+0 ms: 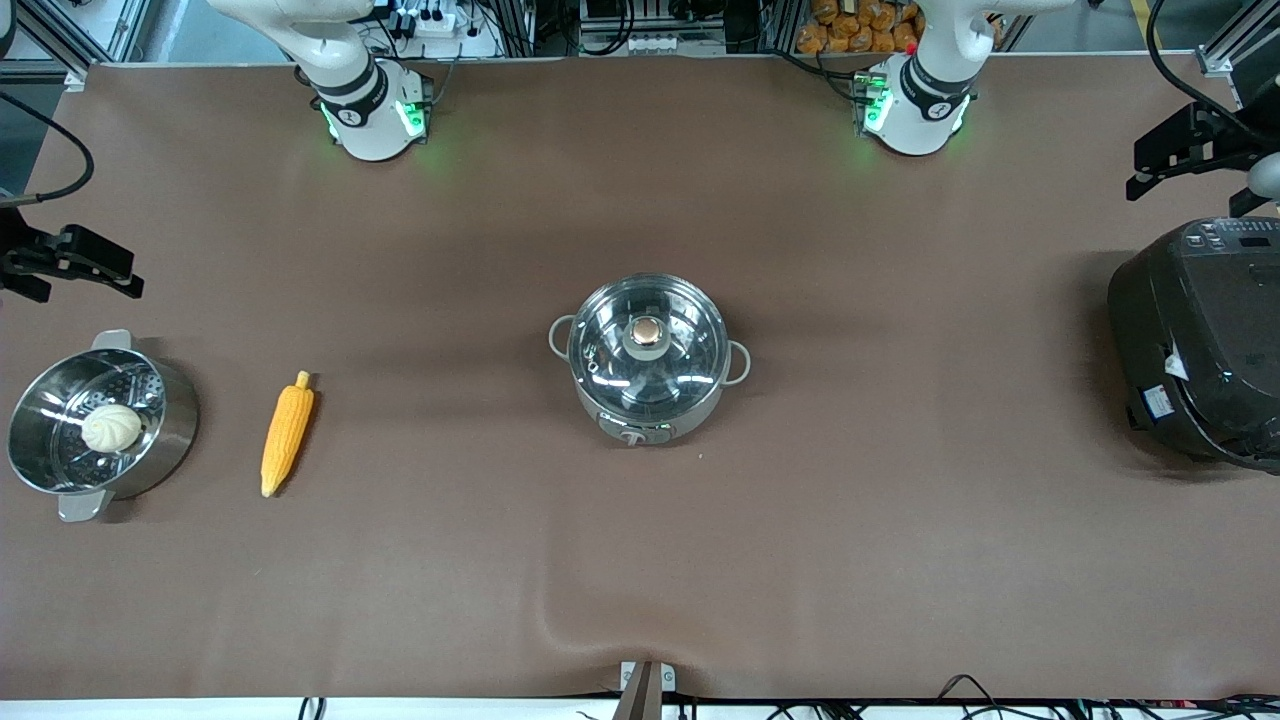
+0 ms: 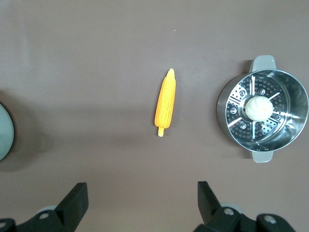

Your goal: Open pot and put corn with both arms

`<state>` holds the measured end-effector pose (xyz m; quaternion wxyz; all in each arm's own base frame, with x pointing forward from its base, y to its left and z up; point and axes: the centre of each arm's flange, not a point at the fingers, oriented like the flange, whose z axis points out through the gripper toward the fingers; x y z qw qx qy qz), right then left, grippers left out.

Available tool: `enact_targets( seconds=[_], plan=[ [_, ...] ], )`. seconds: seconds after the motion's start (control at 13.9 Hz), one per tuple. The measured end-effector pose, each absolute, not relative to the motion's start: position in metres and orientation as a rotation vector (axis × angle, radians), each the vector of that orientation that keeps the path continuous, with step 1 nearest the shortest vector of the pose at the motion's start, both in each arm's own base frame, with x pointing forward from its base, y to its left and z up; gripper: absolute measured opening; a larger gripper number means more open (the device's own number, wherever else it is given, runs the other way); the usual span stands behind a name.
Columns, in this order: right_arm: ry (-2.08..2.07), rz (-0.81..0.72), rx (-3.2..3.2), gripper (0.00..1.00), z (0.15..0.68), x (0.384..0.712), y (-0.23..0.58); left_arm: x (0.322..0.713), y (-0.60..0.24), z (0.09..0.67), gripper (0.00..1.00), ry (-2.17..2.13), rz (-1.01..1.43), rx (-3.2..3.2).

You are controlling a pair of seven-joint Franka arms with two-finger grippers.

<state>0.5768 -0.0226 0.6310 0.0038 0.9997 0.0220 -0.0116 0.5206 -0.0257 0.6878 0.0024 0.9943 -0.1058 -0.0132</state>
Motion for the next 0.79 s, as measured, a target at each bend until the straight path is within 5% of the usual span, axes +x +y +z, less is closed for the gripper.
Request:
enact_targets(
  seconds=[0.79],
  plan=[
    [0.061, -0.072, 3.126, 1.00, 0.630, 0.573, -0.038, 0.523, -0.023, 0.684, 1.00, -0.324, -0.054, 3.119]
  ],
)
